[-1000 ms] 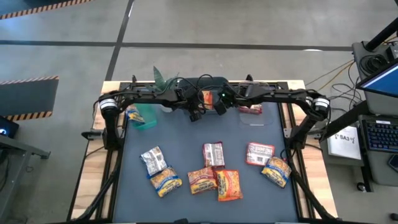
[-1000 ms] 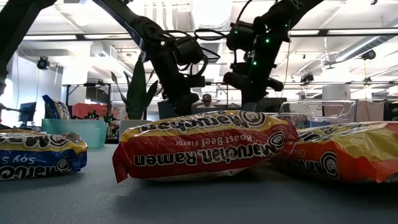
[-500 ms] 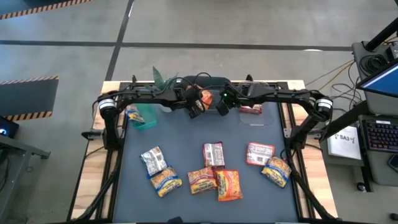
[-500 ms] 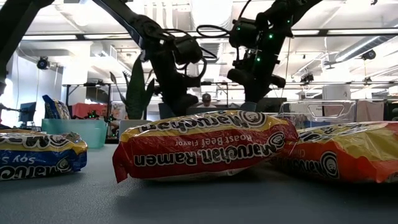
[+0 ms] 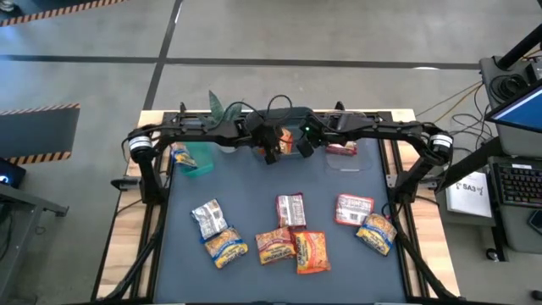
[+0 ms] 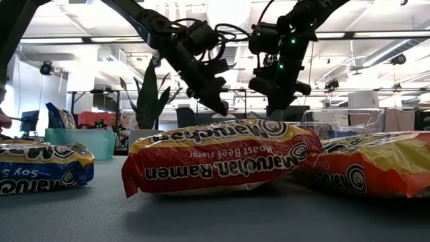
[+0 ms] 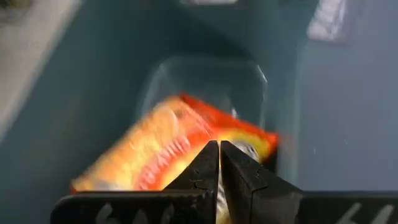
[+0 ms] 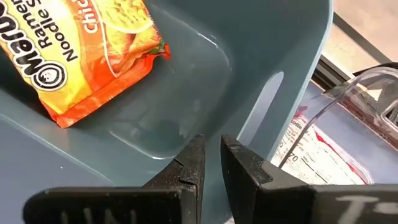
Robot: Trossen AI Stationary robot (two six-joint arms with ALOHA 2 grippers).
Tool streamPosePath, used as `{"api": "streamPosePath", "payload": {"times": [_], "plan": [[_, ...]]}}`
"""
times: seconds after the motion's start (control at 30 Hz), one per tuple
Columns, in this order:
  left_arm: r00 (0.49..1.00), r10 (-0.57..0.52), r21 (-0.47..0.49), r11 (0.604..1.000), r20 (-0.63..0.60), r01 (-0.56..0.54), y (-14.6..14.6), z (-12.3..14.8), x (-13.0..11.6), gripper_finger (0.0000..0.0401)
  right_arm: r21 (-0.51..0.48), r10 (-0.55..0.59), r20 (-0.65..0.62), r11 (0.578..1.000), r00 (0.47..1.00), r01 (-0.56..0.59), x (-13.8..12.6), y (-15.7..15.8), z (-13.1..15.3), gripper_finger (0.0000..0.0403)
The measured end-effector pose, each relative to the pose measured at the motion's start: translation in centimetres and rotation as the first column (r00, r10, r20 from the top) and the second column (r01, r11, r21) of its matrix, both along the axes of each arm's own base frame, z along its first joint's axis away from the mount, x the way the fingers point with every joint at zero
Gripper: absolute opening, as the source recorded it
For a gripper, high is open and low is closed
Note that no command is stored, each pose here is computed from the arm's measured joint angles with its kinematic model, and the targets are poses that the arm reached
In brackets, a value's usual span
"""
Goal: Sort Maruchan noodles
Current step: Put the orange noodle pack into the blue bin
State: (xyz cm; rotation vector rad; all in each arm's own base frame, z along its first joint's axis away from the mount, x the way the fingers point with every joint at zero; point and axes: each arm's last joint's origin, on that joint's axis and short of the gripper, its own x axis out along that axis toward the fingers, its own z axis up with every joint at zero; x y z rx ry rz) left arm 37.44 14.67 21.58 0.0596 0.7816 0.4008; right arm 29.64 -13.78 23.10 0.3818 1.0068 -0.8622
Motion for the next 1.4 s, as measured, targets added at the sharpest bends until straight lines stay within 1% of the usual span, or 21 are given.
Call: {"api": "streamPosePath", "payload": {"times": [0.13, 0.2, 0.3, 0.4, 0.5, 0.57, 0.77, 0.87, 0.97, 1.03, 1.2, 1.3, 1.4], "plan": [[0.999, 0.021, 0.029, 0.999, 0.041, -0.022, 1.4, -0.5, 0.3, 0.0, 0.0, 0.001, 0.002, 1.0, 1.0, -0.001, 0.0, 0.0, 0.0, 0.0042], [0.999, 0.043, 0.029, 0.999, 0.025, -0.044, 2.0, -1.2, 0.3, 0.0, 0.002, 0.006, 0.0, 1.0, 1.0, -0.006, 0.0, 0.0, 0.0, 0.0042], [0.995, 0.098, 0.049, 0.994, -0.024, -0.096, 2.7, -2.5, 0.2, 0.0, 0.003, 0.007, -0.004, 1.0, 1.0, -0.007, 0.0, 0.0, 0.0, 0.0042], [0.978, 0.183, 0.091, 0.98, -0.1, -0.175, 3.0, -3.8, 0.0, 0.0, 0.009, -0.007, -0.001, 1.0, 1.0, 0.007, 0.0, 0.1, -0.1, 0.0042], [0.951, 0.276, 0.141, 0.956, -0.139, -0.257, 3.1, -4.0, -0.3, 0.0, 0.019, -0.024, -0.004, 1.0, 1.0, 0.024, -0.1, 0.1, -0.1, 0.0042], [0.942, 0.296, 0.145, 0.951, -0.156, -0.275, 3.1, -4.0, -0.6, 0.0, 0.027, -0.044, 0.004, 0.999, 0.999, 0.043, -0.1, 0.1, -0.2, 0.0042], [0.936, 0.312, 0.136, 0.947, -0.164, -0.292, 2.7, -2.6, -1.4, 0.0, 0.049, -0.075, -0.009, 0.996, 0.997, 0.075, -0.4, 0.2, -0.3, 0.0042], [0.925, 0.321, 0.129, 0.945, -0.204, -0.3, 2.5, -1.6, -1.8, 0.0, 0.058, -0.09, -0.005, 0.994, 0.996, 0.09, -0.5, 0.2, -0.3, 0.0042], [0.904, 0.33, 0.111, 0.944, -0.272, -0.311, 2.4, -1.0, -2.1, 0.0, 0.057, -0.09, -0.001, 0.994, 0.996, 0.09, -0.4, 0.2, -0.3, 0.0042], [0.899, 0.331, 0.106, 0.944, -0.287, -0.313, 2.3, -0.7, -2.1, 0.0, 0.055, -0.091, 0.006, 0.994, 0.996, 0.09, -0.4, 0.2, -0.3, 0.0042], [0.912, 0.315, 0.112, 0.949, -0.262, -0.296, 1.9, 0.4, -1.4, 0.0, 0.044, -0.094, 0.008, 0.995, 0.996, 0.094, -0.3, 0.1, -0.1, 0.0043], [0.927, 0.29, 0.123, 0.956, -0.238, -0.267, 1.4, 1.4, -0.7, 0.0, 0.022, -0.091, 0.02, 0.996, 0.996, 0.09, -0.1, 0.1, 0.6, 0.0043], [0.936, 0.258, 0.131, 0.964, -0.239, -0.232, 0.6, 2.4, -0.1, 0.0, 0.001, -0.071, 0.048, 0.997, 0.996, 0.071, 0.3, 0.2, 1.7, 0.0043]]}}
